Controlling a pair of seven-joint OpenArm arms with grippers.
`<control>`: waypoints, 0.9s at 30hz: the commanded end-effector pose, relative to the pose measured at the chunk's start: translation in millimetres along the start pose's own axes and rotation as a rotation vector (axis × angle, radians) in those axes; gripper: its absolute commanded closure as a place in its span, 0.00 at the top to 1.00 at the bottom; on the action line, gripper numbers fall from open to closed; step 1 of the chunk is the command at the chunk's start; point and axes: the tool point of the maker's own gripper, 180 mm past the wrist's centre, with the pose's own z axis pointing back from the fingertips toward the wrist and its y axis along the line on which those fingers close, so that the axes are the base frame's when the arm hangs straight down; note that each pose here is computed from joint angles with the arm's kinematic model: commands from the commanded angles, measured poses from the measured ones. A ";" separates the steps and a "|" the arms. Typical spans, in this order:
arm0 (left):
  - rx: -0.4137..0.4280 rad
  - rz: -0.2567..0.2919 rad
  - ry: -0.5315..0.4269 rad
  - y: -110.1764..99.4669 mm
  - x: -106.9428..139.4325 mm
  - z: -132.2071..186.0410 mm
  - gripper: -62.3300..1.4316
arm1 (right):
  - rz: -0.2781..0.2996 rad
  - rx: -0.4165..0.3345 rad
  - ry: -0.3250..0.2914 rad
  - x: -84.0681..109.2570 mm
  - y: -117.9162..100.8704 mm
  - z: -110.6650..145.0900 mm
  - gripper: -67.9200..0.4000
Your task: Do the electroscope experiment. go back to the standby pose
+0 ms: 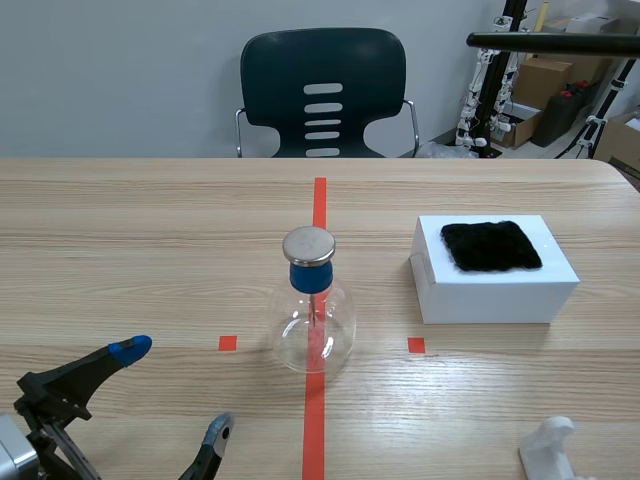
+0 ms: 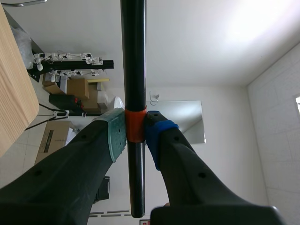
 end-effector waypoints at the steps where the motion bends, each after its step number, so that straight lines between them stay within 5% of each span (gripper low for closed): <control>1: 0.002 0.001 -0.034 0.5 7.0 -1.9 1.00 | 0.020 -0.047 -0.018 4.1 -15.5 -5.5 0.02; 27: 0.002 0.001 -0.034 0.5 7.0 -1.9 1.00 | 0.011 -0.033 -0.006 3.5 -11.0 -1.8 0.02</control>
